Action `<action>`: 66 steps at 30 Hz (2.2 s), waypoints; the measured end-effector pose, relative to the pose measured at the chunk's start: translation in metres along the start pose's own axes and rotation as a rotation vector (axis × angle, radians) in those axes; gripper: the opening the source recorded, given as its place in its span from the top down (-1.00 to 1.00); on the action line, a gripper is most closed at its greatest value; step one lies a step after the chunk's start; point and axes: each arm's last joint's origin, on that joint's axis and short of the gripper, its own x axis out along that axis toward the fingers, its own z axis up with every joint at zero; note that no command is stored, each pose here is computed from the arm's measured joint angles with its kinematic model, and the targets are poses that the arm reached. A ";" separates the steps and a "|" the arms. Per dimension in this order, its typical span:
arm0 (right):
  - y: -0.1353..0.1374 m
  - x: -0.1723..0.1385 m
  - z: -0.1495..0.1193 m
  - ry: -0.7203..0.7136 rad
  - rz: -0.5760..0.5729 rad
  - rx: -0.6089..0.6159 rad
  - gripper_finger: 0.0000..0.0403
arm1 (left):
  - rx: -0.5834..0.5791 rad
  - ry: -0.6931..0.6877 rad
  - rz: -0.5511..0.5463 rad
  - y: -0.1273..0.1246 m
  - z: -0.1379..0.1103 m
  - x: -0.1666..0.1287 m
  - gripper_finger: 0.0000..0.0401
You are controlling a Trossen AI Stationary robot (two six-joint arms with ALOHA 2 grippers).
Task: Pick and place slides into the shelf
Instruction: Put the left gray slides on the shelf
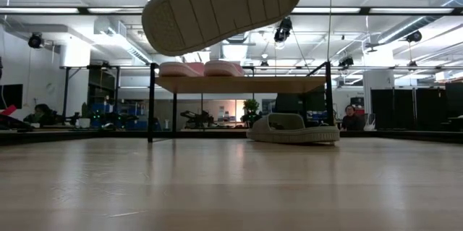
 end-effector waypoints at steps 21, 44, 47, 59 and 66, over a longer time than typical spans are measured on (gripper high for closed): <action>0.001 -0.005 0.016 0.057 -0.144 -0.056 0.88 | -0.073 0.092 0.321 0.029 0.023 -0.040 0.28; 0.012 -0.008 0.066 0.356 -0.702 -0.029 0.89 | -0.420 0.183 0.756 0.051 0.040 -0.126 -0.06; 0.010 -0.004 0.068 0.432 -0.815 -0.007 0.89 | -0.415 0.240 0.807 0.049 0.035 -0.124 -0.06; 0.003 0.041 0.067 0.832 -1.151 -0.104 0.90 | -0.392 0.326 0.836 0.037 0.019 -0.120 -0.06; 0.004 0.072 0.055 0.953 -1.152 -0.189 0.88 | -0.371 0.419 0.933 0.036 0.015 -0.123 -0.06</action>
